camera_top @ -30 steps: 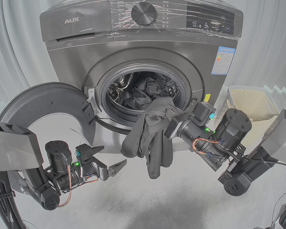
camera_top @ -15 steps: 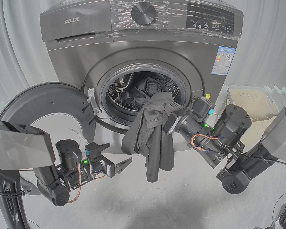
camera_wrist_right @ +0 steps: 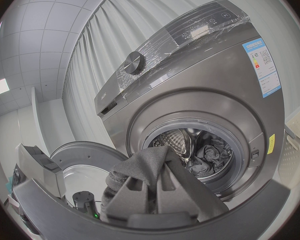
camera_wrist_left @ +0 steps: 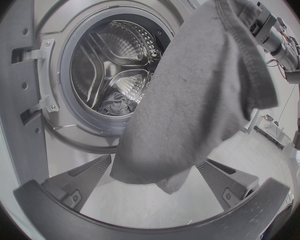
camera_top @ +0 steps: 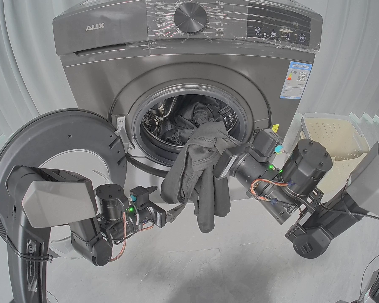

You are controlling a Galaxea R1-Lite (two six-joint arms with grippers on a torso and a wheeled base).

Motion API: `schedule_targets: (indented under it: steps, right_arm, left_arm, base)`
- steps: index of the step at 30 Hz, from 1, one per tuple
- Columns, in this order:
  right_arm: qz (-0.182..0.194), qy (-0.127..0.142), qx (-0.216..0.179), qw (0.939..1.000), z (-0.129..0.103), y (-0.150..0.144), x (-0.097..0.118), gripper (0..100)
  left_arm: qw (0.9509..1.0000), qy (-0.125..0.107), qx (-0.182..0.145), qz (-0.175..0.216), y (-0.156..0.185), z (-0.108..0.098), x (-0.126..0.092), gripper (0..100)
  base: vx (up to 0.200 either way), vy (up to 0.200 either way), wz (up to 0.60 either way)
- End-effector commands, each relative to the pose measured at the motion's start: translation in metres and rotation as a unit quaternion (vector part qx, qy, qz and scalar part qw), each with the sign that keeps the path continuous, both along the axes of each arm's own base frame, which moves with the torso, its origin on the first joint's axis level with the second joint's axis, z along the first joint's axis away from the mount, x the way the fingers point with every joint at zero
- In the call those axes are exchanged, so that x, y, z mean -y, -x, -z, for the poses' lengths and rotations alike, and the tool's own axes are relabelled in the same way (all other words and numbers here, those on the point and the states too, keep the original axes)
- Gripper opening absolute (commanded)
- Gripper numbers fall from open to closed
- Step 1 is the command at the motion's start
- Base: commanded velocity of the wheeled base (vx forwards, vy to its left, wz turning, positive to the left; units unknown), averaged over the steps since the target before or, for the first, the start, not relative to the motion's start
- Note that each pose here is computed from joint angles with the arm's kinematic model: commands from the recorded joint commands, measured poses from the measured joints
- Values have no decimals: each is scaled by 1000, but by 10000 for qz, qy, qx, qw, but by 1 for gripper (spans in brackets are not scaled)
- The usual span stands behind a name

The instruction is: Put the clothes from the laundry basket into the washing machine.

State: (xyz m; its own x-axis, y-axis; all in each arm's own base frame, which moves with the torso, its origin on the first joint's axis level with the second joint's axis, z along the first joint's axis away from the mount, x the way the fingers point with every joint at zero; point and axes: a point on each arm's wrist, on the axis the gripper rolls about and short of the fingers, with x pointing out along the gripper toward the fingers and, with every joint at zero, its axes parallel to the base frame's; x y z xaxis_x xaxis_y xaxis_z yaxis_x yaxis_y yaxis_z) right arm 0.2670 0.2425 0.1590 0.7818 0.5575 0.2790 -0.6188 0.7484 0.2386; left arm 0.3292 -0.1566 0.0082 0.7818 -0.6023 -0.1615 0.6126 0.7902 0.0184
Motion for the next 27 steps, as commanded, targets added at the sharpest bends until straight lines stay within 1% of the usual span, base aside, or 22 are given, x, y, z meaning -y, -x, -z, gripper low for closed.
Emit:
schedule_targets:
  steps: [1,5,10,11,16,18,19,20,21,26,27]
  right_arm:
    - [-33,-20,-5,10000,0,4,-5,0]
    - [-33,-20,-5,10000,0,4,-5,0]
    - [-33,-15,-11,10000,1,4,-5,0]
    - [-33,-15,-11,10000,1,4,-5,0]
    - [-25,-16,-12,10000,3,4,-4,0]
    - [-20,-17,-22,10000,3,4,-4,0]
    - [-12,-7,-33,10000,4,4,-3,0]
    - [-12,-7,-33,10000,4,4,-3,0]
    - [-12,0,-37,10000,5,4,-3,0]
    - [59,84,-117,9999,13,-2,-1,0]
    - [59,84,-117,9999,13,-2,-1,0]
  left_arm:
    - [10000,0,39,-29,-13,15,9,100]
    - [9998,29,135,-120,-21,18,13,100]
    - [9994,74,268,-218,-26,13,12,100]
    - [9994,74,268,-218,-26,13,12,0]
    - [9990,64,368,-234,-28,9,11,0]
    - [9987,90,424,-250,-29,4,10,0]
    - [9983,118,487,-289,-30,-1,7,0]
    - [9983,118,487,-289,-30,-1,7,0]
    - [9977,165,583,-290,-29,-11,6,0]
    - [9958,271,822,-284,-20,-40,1,0]
    - [9958,271,822,-284,-20,-40,1,0]
  base:
    - [0,0,0]
    - [0,0,0]
    - [0,0,0]
    - [0,0,0]
    - [0,0,0]
    - [0,0,0]
    - [0,0,0]
    - [0,0,0]
    - [0,0,0]
    - [0,0,0]
    - [0,0,0]
